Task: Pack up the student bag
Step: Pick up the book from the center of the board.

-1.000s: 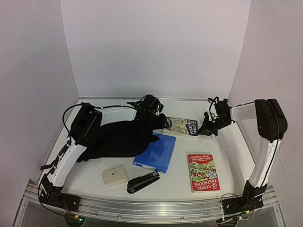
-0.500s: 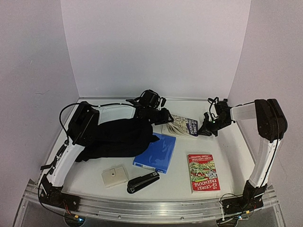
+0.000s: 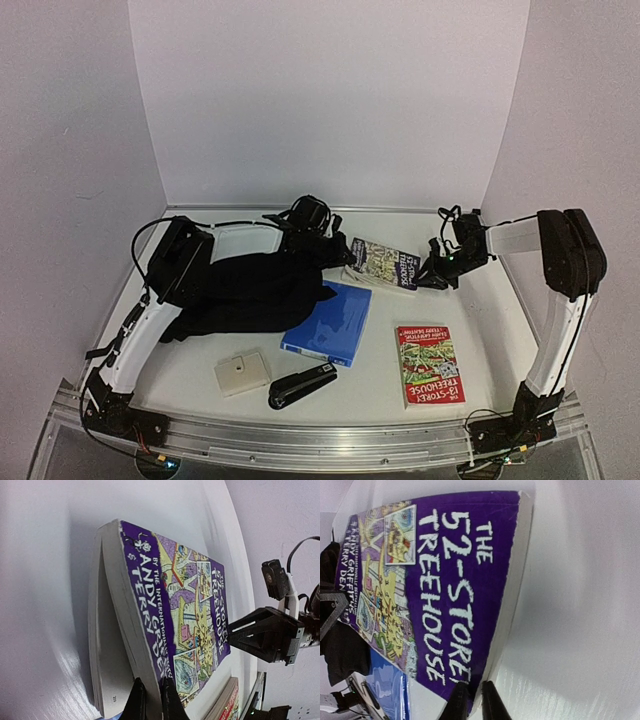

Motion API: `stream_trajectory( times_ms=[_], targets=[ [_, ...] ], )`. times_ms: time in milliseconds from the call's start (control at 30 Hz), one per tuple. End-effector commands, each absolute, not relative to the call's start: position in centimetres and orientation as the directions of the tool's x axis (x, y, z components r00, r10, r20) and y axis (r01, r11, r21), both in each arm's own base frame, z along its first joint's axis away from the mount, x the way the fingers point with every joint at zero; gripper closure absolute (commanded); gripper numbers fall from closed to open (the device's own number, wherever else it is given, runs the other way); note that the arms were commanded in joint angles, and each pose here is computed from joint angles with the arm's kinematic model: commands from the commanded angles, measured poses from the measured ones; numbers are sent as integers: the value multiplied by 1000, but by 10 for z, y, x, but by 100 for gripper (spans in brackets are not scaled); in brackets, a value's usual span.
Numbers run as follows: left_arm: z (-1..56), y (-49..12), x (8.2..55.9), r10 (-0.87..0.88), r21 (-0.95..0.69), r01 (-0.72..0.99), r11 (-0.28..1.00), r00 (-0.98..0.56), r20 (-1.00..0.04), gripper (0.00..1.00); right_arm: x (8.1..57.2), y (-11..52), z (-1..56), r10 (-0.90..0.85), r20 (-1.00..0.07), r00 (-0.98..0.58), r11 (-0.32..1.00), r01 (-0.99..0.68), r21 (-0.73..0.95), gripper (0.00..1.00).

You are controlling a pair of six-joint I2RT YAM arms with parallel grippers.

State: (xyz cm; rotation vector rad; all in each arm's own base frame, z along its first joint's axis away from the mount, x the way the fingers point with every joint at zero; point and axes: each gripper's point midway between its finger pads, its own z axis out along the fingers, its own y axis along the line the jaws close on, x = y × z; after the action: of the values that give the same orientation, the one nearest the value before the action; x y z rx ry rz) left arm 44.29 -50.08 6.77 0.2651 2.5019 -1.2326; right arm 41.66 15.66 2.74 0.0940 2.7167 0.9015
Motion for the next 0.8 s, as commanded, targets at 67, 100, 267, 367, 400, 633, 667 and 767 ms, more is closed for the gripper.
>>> stream_trajectory(
  times_ms=[67, 100, 267, 367, 400, 633, 667, 767],
  targets=[
    [147, -516, 429, 71, -737, 490, 466, -851, -521, 100, 424, 175, 72, 92, -329, -940, 745, -155, 649, 34],
    [155, -516, 428, 72, -732, 506, 455, -841, -536, 100, 425, 176, 79, 84, -348, -934, 735, -177, 654, 27],
    [209, -511, 412, 80, -697, 617, 364, -767, -637, 100, 430, 175, 115, 46, -456, -889, 714, -290, 637, 7],
    [239, -505, 401, 86, -651, 688, 321, -706, -703, 100, 435, 167, 137, 46, -515, -856, 709, -335, 620, 3],
    [249, -502, 398, 86, -637, 706, 310, -688, -721, 100, 436, 164, 144, 47, -531, -846, 703, -350, 619, 2],
    [314, -487, 371, 63, -565, 795, 219, -590, -805, 100, 429, 164, 199, 25, -631, -776, 593, -497, 634, 2],
    [322, -484, 367, 57, -557, 804, 208, -578, -814, 100, 426, 167, 206, 20, -643, -766, 570, -519, 636, 2],
    [346, -478, 356, 39, -540, 825, 166, -553, -832, 100, 417, 172, 225, 12, -670, -742, 524, -566, 637, 2]
  ],
)
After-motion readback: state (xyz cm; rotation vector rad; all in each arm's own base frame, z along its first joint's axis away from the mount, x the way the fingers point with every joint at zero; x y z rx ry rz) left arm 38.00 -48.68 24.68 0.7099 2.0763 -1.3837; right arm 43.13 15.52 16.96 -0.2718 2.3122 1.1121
